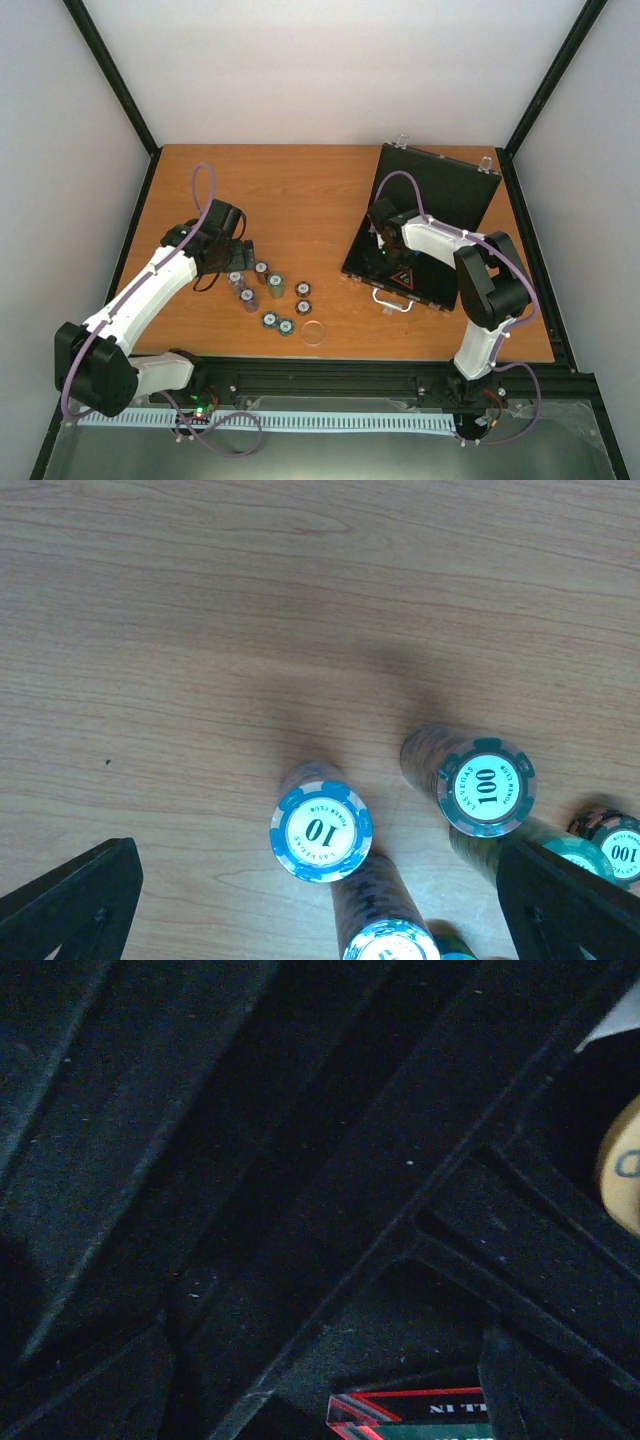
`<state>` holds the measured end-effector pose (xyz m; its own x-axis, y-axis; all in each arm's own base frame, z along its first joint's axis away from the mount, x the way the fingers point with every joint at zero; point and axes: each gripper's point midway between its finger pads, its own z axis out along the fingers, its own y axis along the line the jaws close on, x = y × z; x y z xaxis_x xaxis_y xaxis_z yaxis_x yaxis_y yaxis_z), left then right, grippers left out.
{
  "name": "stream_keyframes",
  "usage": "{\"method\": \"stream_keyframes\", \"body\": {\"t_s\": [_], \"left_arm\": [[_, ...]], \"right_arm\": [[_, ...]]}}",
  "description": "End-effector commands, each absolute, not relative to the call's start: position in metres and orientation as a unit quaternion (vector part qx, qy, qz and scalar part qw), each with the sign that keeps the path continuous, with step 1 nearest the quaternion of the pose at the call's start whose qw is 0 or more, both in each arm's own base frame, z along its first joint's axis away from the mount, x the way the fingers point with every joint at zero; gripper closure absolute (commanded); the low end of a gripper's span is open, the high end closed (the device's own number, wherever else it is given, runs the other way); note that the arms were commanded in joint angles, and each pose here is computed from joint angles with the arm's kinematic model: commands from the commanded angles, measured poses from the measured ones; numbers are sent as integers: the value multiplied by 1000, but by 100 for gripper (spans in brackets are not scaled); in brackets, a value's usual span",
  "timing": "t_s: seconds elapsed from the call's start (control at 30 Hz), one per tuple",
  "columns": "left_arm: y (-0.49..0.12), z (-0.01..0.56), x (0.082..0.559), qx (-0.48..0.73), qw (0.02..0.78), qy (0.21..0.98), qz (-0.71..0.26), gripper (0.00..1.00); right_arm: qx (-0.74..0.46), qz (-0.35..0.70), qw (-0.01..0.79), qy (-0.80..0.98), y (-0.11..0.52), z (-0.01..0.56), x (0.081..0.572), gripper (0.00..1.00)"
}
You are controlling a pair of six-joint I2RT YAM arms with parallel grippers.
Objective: Pack up texas hold em set
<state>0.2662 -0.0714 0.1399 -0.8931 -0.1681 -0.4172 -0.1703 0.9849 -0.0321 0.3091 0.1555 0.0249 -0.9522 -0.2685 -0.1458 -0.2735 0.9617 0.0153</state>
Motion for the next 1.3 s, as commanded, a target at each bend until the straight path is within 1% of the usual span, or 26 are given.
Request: {"method": "stream_keyframes", "body": {"t_s": [0.0,0.23,0.4,0.6,0.77,0.93,1.17,1.27], "left_arm": [[-76,140,273,-89,223,971,-5,0],[-76,141,274,-84,225,971,-2,0],[-76,140,274,-81,223,971,-3,0],[-78,139,273,-78,220,972,-7,0],[-77,138,271,-78,219,973,-8,0],[-75,138,268,-79,219,972,-4,0],[-75,136,265,-83,219,972,-7,0],[-75,134,265,-83,217,973,-7,0]], "right_arm": [[-133,-37,85,987,137,39,313,15],[-125,-42,98,986,136,48,319,14],[-125,-42,83,988,134,43,312,14],[-136,11,109,985,152,54,313,14],[-140,27,111,983,158,50,316,14],[-133,0,81,988,148,31,307,15],[-125,-47,69,989,123,28,289,15],[-126,-56,67,988,119,28,288,14]]}}
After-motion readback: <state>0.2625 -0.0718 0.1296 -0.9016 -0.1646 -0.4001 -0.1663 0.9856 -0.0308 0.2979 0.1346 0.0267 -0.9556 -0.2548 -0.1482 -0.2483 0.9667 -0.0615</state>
